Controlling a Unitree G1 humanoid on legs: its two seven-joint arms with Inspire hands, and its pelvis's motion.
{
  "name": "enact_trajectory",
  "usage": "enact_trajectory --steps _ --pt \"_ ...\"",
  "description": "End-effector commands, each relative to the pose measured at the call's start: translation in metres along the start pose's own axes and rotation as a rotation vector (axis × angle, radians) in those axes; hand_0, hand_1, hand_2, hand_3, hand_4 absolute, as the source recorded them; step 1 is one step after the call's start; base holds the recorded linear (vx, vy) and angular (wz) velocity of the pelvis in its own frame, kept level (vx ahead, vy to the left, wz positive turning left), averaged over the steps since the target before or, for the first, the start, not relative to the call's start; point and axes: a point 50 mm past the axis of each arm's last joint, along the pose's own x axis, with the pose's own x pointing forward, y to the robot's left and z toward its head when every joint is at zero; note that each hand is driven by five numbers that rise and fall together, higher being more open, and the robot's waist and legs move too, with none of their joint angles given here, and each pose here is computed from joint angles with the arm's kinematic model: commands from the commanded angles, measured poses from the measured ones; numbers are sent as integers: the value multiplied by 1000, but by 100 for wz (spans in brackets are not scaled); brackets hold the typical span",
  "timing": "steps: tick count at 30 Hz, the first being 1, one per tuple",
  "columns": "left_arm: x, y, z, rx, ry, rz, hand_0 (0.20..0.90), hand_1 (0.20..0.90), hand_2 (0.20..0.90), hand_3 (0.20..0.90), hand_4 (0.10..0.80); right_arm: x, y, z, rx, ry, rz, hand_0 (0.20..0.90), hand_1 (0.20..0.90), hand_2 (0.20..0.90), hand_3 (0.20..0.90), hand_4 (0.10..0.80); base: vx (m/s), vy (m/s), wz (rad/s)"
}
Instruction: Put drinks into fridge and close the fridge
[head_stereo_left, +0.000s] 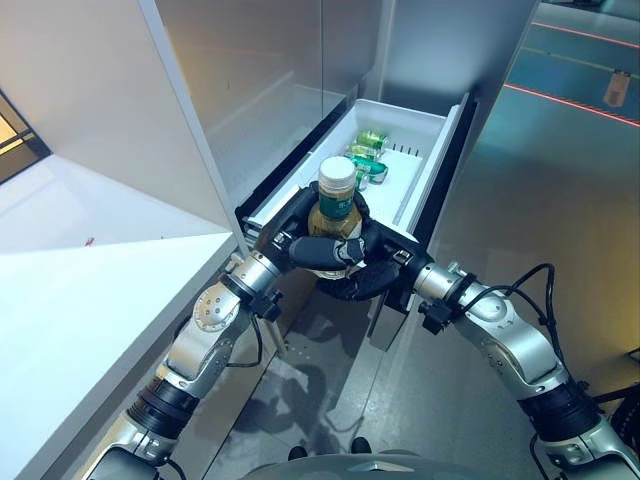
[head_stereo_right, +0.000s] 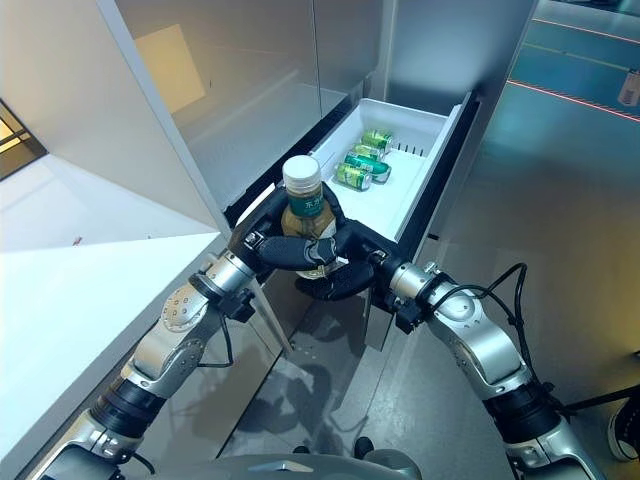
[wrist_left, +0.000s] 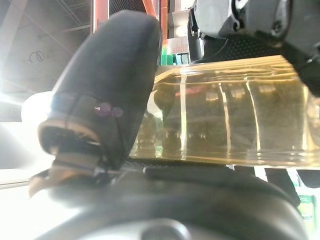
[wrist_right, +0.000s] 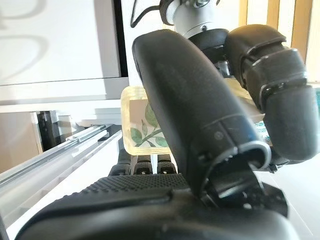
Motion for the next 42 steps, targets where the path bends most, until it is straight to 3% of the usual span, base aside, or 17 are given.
enact_trajectory --steps 1,16,19,20,24,25,26,34,42 --pt "30 -13 55 -38 -388 -90 300 300 300 200 100 12 -1 51 11 -266 53 300 300 300 200 100 0 0 0" --pt "35 -44 54 -147 -455 -237 300 300 300 200 100 22 5 50 174 -326 16 300 300 300 200 100 0 0 0" --pt "36 -47 53 -158 -437 -271 441 441 441 365 265 22 3 56 147 -343 -3 300 300 300 200 100 0 0 0" --pt "37 -48 52 -163 -431 -282 462 462 462 389 289 23 2 58 138 -352 -14 300 300 300 200 100 0 0 0" --pt "38 -52 49 -166 -407 -311 451 451 451 376 276 24 -3 66 108 -378 -44 300 300 300 200 100 0 0 0" --pt "37 -53 48 -161 -396 -320 585 585 585 532 432 24 -4 70 97 -390 -60 300 300 300 200 100 0 0 0" --pt "37 -53 47 -157 -393 -320 900 900 900 900 800 23 -6 71 89 -396 -71 300 300 300 200 100 0 0 0" --pt "28 -43 47 -134 -416 -207 900 900 900 900 800 17 -18 79 5 -424 -184 300 300 300 200 100 -4 -7 -9" --pt "13 -20 65 14 -557 8 900 900 900 900 800 1 -57 104 -50 -508 -472 300 300 300 200 100 -3 -14 -1"
